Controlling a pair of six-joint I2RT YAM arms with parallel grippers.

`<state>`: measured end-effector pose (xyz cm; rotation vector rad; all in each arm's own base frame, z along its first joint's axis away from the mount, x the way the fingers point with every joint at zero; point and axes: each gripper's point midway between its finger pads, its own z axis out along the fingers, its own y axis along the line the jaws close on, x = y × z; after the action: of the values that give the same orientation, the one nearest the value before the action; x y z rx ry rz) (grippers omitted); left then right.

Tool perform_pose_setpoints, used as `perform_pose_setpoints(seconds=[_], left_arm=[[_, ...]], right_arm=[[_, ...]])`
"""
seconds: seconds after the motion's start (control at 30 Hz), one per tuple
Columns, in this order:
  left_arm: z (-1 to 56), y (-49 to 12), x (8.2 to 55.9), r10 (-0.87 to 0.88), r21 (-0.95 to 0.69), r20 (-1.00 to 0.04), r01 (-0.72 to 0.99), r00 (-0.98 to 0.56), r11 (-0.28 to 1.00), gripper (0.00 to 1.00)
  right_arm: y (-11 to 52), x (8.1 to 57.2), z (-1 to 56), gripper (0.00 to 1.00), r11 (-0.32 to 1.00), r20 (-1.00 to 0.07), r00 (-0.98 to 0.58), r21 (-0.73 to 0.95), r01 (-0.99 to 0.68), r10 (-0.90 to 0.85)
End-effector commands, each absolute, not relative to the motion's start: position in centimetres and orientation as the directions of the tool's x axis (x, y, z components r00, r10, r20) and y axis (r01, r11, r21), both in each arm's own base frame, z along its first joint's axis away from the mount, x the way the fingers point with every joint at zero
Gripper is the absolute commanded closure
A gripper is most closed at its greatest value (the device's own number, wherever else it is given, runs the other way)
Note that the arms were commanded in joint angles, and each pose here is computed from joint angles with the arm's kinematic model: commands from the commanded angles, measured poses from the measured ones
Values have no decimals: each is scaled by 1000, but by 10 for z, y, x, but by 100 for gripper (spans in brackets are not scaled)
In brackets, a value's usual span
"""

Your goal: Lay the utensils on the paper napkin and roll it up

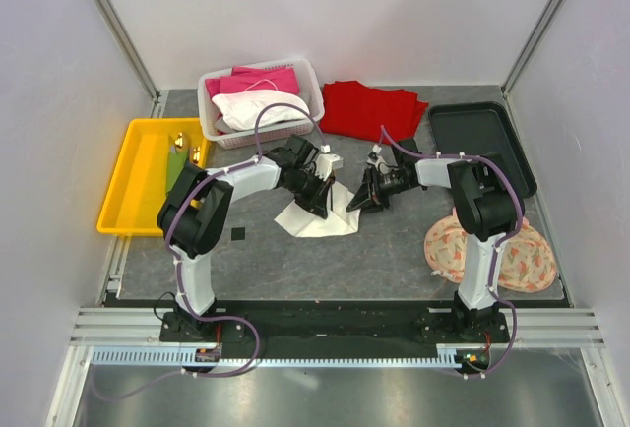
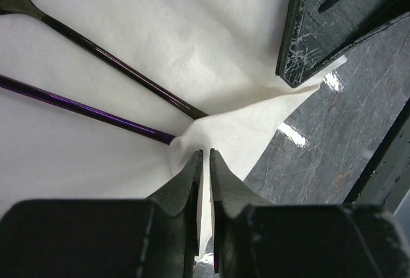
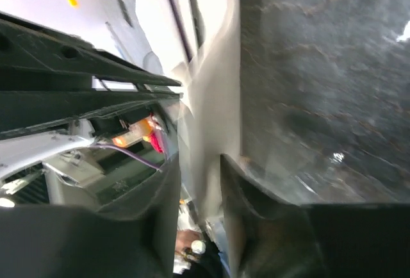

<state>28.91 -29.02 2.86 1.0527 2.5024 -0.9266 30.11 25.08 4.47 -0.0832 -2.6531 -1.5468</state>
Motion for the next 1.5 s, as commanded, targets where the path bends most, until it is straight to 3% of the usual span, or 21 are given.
perform_pose_setpoints(seconds=[0.0, 0.07, 0.13, 0.37, 0.53, 0.83, 1.33, 1.47], left_arm=[[38, -293, 296, 540, -432, -506, 740, -672, 516, 86], [38, -293, 296, 539, -433, -506, 739, -673, 516, 87], [37, -293, 296, 539, -433, -506, 739, -673, 516, 87], [37, -295, 298, 535, -439, -505, 735, -678, 518, 87], [35, -294, 298, 538, -436, -502, 735, -678, 519, 89], [29, -293, 297, 544, -437, -490, 731, -682, 524, 90], [26, -292, 298, 545, -436, -485, 729, -684, 528, 92], [23, -291, 297, 547, -436, -478, 726, -687, 531, 93]], right_arm=[[237, 286, 34, 55, 559, 90, -996, 827, 65, -17], [233, 282, 30, 42, 577, 79, -996, 815, 45, -34], [228, 278, 27, 38, 598, 92, -995, 800, 49, -42], [221, 265, 18, 39, 617, 90, -991, 787, 10, -98], [222, 267, 22, 52, 612, 67, -992, 791, -13, -108], [237, 298, 56, 74, 559, -72, -993, 822, -110, -90], [280, 296, 75, 88, 463, -76, -991, 878, -120, -112], [286, 298, 78, 96, 449, -61, -994, 888, -98, -96]])
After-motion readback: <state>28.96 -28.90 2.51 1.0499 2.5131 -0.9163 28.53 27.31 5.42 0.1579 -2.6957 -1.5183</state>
